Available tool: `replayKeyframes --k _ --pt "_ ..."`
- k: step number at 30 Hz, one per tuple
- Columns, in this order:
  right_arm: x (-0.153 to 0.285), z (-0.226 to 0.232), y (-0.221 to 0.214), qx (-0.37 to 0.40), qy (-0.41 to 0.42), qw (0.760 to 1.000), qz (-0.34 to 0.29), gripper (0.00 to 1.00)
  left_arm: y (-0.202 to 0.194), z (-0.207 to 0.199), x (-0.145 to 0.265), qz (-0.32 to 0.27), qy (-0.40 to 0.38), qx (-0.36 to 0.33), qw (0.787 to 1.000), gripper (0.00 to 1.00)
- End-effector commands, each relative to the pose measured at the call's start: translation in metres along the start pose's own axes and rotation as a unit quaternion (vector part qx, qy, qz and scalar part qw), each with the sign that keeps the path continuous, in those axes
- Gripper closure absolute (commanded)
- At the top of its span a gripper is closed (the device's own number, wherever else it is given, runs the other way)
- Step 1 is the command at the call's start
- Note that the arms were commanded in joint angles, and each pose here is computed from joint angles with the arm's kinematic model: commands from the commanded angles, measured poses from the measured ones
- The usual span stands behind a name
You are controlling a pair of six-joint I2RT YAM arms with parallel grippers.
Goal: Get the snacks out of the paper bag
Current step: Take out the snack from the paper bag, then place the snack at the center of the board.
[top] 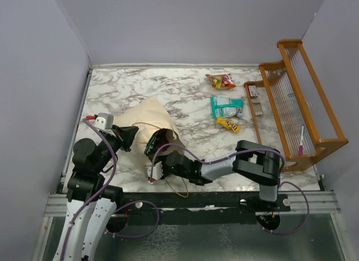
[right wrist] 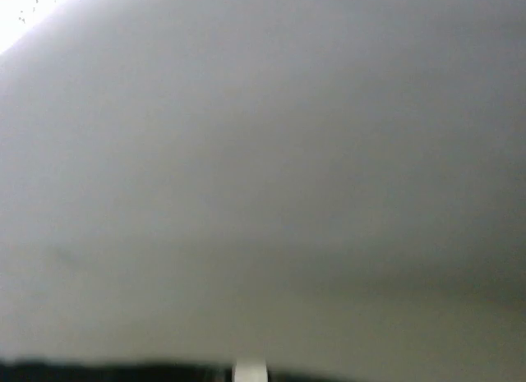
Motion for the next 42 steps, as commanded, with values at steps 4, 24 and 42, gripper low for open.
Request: replayKeyframes --k 4,24,42 --pt "0.035 -0.015 0.027 -0.057 -0.008 0.997 -0.057 0.98 0.003 0.0 0.001 -0.012 0.0 -0.008 1.0 1.0" --pt "0.223 -0.039 0.107 -0.082 0.074 0.937 -0.331 0.99 0.004 0.006 0.003 -0.015 0.029 -0.003 0.999 1.0" --pt "0.294 -0.143 0.012 -0.276 -0.448 0.831 -0.181 0.99 0.003 0.006 0.002 -0.012 0.029 -0.002 1.0 1.0"
Point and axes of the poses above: each gripper's point midway between its finger pads, its own x axis back along the fingers, its own z axis along the line the jaws close on, y = z × x, the point moved 5 cm from there along x, back along the fingers, and after that the axes turned 12 degrees about -x, right-handed, at the moved point
